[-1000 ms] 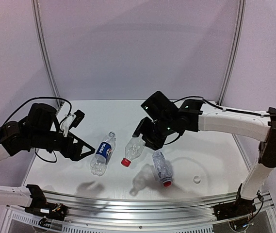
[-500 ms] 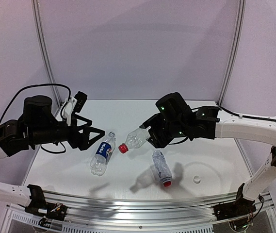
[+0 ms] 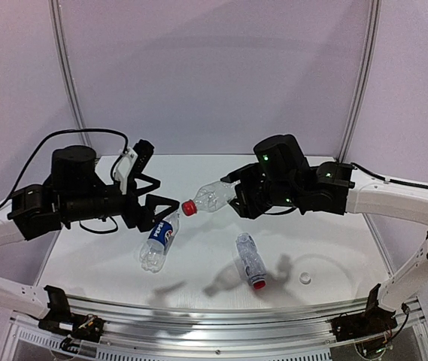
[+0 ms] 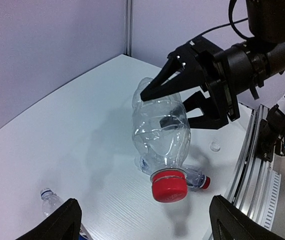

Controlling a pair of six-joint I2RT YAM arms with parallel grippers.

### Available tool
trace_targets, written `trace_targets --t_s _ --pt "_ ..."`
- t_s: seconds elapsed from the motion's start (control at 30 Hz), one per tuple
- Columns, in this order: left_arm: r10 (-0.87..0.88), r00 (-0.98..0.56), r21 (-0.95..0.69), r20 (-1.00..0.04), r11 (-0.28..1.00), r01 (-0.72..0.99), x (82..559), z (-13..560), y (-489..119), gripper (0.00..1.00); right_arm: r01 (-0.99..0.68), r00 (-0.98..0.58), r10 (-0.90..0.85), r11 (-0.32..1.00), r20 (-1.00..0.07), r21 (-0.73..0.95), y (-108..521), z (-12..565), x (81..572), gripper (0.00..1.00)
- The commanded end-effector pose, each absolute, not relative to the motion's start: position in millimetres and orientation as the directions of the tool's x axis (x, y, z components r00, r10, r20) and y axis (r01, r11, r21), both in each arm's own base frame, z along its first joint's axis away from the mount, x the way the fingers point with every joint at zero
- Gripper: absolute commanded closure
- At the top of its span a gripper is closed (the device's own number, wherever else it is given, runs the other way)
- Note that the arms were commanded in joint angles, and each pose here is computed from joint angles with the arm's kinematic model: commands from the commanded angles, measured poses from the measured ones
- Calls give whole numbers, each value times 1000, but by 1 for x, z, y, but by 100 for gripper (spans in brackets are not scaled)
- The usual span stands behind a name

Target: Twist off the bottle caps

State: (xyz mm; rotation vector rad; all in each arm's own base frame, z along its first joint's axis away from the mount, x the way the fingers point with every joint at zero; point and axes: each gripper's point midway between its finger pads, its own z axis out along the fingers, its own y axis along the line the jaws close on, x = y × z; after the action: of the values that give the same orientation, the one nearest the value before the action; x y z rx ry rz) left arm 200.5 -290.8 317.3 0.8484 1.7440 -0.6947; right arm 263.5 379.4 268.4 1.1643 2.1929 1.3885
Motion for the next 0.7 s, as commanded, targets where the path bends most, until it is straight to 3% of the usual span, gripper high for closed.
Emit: trace_targets --t_s 0.0,0.67 --pt "238 -193 -46 -952 510 859 197 316 -313 14 465 -600 775 139 196 875 374 284 267 52" --pt "293 -203 -38 -934 485 874 211 296 -341 36 448 -616 759 117 211 886 376 296 264 54"
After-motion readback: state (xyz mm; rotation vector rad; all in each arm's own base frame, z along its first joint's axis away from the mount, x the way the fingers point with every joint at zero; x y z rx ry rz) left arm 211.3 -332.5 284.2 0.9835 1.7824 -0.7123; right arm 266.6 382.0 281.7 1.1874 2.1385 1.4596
